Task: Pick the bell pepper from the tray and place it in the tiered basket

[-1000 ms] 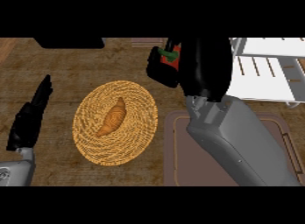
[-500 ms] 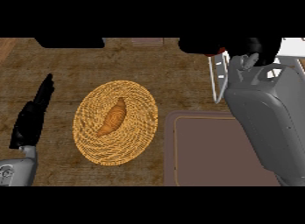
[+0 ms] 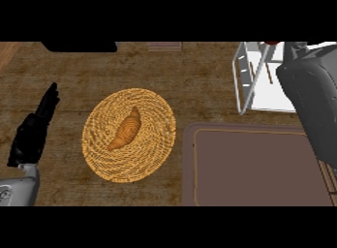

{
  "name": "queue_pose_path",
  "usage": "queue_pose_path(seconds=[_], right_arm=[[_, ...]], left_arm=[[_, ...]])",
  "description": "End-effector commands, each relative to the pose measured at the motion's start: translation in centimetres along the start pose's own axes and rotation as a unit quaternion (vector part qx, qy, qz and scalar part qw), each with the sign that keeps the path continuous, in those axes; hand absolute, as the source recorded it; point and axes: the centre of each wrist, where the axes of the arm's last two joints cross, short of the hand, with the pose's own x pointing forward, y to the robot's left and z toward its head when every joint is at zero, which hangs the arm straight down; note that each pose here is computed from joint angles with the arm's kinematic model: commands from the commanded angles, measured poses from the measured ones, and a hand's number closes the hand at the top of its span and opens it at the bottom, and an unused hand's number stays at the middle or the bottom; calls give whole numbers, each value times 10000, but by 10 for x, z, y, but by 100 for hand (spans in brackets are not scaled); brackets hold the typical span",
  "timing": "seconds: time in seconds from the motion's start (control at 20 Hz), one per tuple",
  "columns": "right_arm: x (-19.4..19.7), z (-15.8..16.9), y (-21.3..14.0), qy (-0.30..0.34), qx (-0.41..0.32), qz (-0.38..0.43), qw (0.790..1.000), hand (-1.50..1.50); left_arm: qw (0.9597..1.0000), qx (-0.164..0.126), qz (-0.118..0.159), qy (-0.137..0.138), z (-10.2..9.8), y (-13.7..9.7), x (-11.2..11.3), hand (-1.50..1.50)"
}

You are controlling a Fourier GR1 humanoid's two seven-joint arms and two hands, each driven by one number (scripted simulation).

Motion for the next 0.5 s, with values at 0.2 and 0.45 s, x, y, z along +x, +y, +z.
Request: queue_pose_path(seconds=[0.2, 0.45], right_arm=[[-74, -39, 13, 293, -190, 918, 9952, 150], [-98, -48, 15, -41, 118, 753, 9971, 150]], left_arm=[[10000, -39, 45, 76, -1, -9, 11, 0], [10000, 28, 57, 0, -6, -17, 14, 0]])
